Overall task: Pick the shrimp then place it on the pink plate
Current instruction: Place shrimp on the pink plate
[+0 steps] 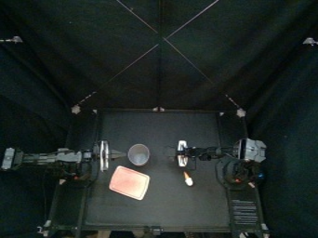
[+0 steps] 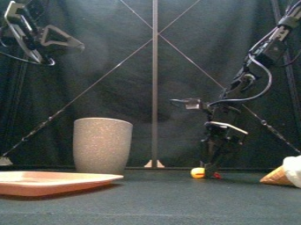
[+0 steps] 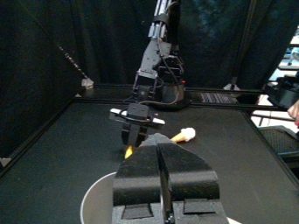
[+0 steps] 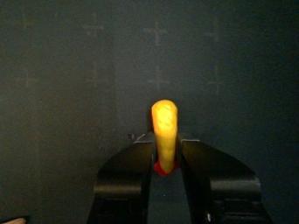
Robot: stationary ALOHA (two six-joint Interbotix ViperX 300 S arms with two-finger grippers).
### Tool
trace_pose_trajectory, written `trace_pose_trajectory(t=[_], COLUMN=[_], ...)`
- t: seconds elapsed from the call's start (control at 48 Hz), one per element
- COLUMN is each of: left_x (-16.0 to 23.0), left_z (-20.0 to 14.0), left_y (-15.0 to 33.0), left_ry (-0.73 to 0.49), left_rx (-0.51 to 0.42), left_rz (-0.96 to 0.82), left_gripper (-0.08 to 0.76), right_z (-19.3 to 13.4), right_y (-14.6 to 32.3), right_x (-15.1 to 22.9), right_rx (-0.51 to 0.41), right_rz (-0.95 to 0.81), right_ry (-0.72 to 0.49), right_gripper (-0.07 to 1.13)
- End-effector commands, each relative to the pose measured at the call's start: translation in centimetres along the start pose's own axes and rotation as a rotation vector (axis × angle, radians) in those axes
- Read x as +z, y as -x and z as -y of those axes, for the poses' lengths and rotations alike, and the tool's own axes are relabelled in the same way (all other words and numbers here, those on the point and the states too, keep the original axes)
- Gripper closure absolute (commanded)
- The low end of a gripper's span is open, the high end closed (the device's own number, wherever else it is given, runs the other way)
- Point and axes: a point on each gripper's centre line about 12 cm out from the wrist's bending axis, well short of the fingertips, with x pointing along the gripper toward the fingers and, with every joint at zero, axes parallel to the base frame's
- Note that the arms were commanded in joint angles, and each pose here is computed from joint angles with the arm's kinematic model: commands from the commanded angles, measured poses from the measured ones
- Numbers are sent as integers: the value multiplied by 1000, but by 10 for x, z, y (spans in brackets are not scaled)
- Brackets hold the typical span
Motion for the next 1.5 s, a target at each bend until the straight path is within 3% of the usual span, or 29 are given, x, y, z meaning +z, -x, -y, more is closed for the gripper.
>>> trace_pose_trajectory(t=[0.021,0.312,0.688,0.979,1.229,1.5], left_x=[6,6,6,5,0,-1], left_z=[0,0,-1,-5,-8,-9], left_y=[-1,-2,-1,-2,0,0], left_ry=[-1,-1,-2,-2,5,3], left_rx=[1,1,3,24,42,45], left_rz=[21,20,21,18,4,3], left_gripper=[609,609,611,609,609,609], right_z=[3,-18,-98,-126,-135,-147], right_y=[6,30,58,34,1,-29], right_x=[10,56,129,176,213,233], right_rx=[-9,11,160,198,228,239], right_rz=[34,167,360,449,507,515], right_ry=[-10,37,73,84,-19,-38], right_gripper=[454,454,454,454,458,449])
